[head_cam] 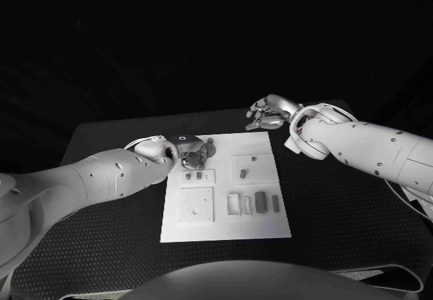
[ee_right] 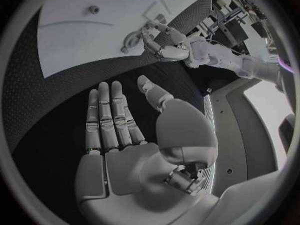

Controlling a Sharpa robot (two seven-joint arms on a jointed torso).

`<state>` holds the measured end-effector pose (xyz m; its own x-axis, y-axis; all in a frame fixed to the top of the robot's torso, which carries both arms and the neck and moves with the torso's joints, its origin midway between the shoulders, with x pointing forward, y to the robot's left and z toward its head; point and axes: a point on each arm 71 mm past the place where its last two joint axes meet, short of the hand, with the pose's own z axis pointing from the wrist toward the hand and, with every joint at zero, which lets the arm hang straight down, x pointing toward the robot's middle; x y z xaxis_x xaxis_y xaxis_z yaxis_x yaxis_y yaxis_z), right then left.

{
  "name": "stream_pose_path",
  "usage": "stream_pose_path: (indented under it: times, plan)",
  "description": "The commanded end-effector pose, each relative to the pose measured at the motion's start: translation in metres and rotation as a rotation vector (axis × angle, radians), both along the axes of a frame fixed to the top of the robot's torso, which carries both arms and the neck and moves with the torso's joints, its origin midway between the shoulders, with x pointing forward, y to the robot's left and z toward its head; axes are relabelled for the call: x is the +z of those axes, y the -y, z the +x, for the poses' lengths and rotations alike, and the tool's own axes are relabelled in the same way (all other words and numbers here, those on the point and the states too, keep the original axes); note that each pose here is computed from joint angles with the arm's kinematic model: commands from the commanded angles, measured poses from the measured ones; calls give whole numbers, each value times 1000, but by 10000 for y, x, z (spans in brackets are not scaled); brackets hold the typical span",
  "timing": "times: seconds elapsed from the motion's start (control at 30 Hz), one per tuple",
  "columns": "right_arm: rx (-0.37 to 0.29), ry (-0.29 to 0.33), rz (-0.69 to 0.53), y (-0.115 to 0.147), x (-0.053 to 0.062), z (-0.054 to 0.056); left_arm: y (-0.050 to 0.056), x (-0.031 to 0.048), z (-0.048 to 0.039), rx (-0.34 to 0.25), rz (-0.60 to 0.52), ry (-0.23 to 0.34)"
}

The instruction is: Assemble the parts on the task board

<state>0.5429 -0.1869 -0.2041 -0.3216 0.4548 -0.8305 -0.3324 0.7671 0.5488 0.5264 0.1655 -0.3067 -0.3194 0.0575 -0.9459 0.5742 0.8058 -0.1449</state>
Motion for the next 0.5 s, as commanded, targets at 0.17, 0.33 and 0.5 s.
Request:
stream_pose_path:
  times: [0.17, 0.33, 0.5]
  plan:
    - [11, -1, 2, -11, 1, -4, -14, -39, -18, 0, 23, 0]
    - [11, -1, 2, -10, 1, -4, -18, -39, -17, 2, 24, 0]
    - [10, -1, 1, -6, 1, -4, -38, -39, -12, 7, 25, 2]
